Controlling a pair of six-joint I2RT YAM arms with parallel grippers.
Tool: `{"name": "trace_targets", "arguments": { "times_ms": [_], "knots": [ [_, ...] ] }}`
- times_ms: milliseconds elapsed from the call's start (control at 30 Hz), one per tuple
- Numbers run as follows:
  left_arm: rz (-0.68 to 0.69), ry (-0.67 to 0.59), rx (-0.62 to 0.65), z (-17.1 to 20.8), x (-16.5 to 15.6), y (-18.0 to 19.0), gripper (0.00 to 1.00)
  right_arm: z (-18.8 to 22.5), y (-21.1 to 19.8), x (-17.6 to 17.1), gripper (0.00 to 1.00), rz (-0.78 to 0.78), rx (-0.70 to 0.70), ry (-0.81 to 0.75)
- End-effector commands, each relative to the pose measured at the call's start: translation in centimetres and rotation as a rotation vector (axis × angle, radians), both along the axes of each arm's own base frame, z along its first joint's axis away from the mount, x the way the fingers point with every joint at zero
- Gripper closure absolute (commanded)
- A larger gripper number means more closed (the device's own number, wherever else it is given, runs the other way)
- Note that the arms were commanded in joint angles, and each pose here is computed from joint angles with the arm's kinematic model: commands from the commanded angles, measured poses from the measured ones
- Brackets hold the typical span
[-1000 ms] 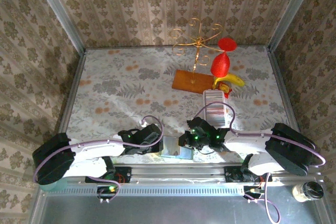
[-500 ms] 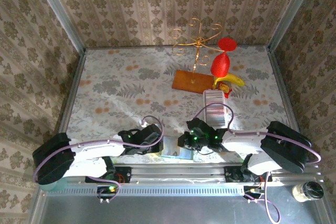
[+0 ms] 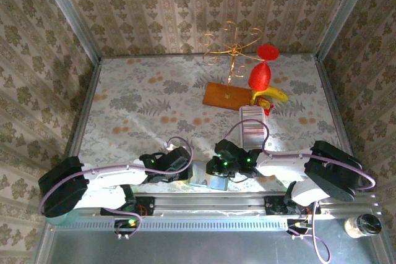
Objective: Put the credit cards into the card holder
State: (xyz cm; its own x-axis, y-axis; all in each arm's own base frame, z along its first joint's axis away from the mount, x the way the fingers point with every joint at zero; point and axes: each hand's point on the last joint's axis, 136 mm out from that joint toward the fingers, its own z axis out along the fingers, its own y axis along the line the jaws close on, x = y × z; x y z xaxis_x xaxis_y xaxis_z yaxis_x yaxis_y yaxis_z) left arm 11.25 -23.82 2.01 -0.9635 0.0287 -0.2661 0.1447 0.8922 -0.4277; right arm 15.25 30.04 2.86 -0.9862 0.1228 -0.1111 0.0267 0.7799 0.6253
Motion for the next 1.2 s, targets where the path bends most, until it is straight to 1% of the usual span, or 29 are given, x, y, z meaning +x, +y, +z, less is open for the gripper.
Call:
{"name": "trace_targets", "arguments": {
  "times_ms": [0,300,433,600,767,833,900,1033,1167],
  "knots": [
    [-0.016,0.035,0.005,-0.7,-1.1,-0.1,0.75,-0.1,0.7,0.1,0.84,0.012,-0.025,-0.012],
    [0.004,0.026,-0.024,-0.4,-1.1,0.2,0.74,-0.2,2.2,1.0,0.84,-0.042,0.015,-0.008],
    [0.023,0.016,-0.027,-0.2,-0.9,0.7,0.73,-0.1,2.3,1.0,0.76,-0.045,0.015,-0.002],
    [0.039,0.007,-0.03,-0.2,-0.9,1.2,0.72,0.4,0.8,0.9,0.74,-0.06,-0.027,-0.024],
    [0.041,0.009,-0.032,-0.2,-1.0,1.4,0.71,0.2,-0.1,0.3,0.78,-0.051,-0.061,-0.013],
    [0.04,0.014,-0.035,-0.2,-1.1,1.4,0.71,0.2,-0.2,0.1,0.81,-0.048,-0.067,-0.015],
    [0.033,0.018,-0.045,-0.1,-1.2,1.1,0.71,0.3,0.0,0.1,0.83,-0.046,-0.063,-0.022],
    [0.029,0.021,-0.051,-0.1,-1.3,1.1,0.71,0.0,0.4,0.0,0.84,-0.042,-0.064,-0.018],
    [0.017,0.033,-0.076,0.0,-1.6,0.6,0.71,-0.1,1.4,-0.1,0.88,-0.038,-0.035,-0.008]
  ]
}}
